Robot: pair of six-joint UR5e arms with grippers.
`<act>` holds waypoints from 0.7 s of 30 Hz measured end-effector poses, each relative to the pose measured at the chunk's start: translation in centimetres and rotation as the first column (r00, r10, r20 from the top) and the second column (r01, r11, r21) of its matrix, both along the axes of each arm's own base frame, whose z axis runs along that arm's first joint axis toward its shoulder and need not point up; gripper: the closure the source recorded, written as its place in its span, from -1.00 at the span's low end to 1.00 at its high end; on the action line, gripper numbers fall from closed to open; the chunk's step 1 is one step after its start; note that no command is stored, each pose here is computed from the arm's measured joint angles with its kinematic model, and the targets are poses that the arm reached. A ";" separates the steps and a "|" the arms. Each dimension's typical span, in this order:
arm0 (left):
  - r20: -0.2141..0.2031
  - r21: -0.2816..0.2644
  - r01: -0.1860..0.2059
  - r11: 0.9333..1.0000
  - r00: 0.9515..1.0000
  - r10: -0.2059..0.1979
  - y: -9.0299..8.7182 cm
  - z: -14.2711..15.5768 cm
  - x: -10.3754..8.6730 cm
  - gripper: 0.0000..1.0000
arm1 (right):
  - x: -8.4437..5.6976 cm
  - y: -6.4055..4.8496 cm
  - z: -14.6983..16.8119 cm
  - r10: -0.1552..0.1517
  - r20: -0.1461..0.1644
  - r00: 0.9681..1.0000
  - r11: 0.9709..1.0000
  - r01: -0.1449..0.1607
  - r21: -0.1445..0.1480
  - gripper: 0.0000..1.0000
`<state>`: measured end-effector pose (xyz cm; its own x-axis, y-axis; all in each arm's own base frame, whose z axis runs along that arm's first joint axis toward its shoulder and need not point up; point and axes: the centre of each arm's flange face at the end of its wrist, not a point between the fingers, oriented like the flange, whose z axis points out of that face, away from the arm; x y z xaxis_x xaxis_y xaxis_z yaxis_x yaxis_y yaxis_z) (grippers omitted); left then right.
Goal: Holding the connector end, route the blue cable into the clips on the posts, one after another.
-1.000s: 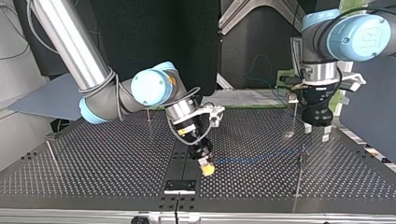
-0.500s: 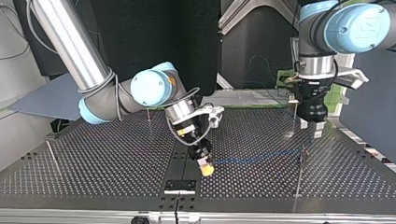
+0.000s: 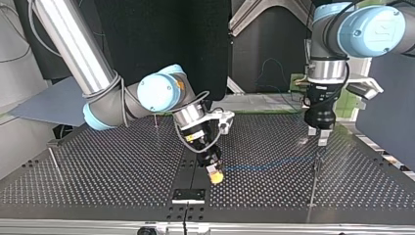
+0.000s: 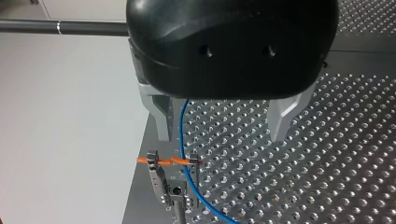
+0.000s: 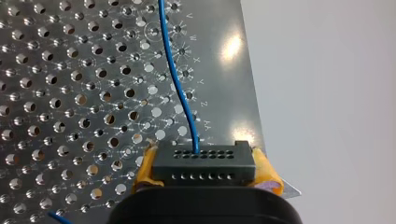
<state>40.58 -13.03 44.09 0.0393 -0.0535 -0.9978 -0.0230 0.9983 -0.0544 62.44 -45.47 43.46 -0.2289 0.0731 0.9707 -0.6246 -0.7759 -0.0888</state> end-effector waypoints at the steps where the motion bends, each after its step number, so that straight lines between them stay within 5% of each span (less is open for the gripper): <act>1: 0.007 0.001 0.003 1.000 1.000 -0.003 0.0 0.0 0.1 -0.99 | 0.0 0.0 0.0 0.000 0.000 1.000 1.000 0.000 0.001 1.00; 10: 0.067 0.005 0.008 1.000 0.998 -0.008 -0.1 1.8 0.8 -0.99 | 0.0 0.0 -0.1 -0.001 -0.003 1.000 1.000 0.001 0.002 1.00; 21: 0.053 -0.002 -0.014 1.000 0.998 0.014 0.1 1.8 0.6 -0.99 | -0.1 -0.2 -0.1 -0.004 -0.002 1.000 1.000 0.004 0.002 1.00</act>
<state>41.21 -12.94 45.93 0.0933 -0.0537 -0.9942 -0.0344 0.9978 -0.0571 62.34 -45.64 43.35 -0.2269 0.0718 0.9713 -0.6279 -0.7731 -0.0896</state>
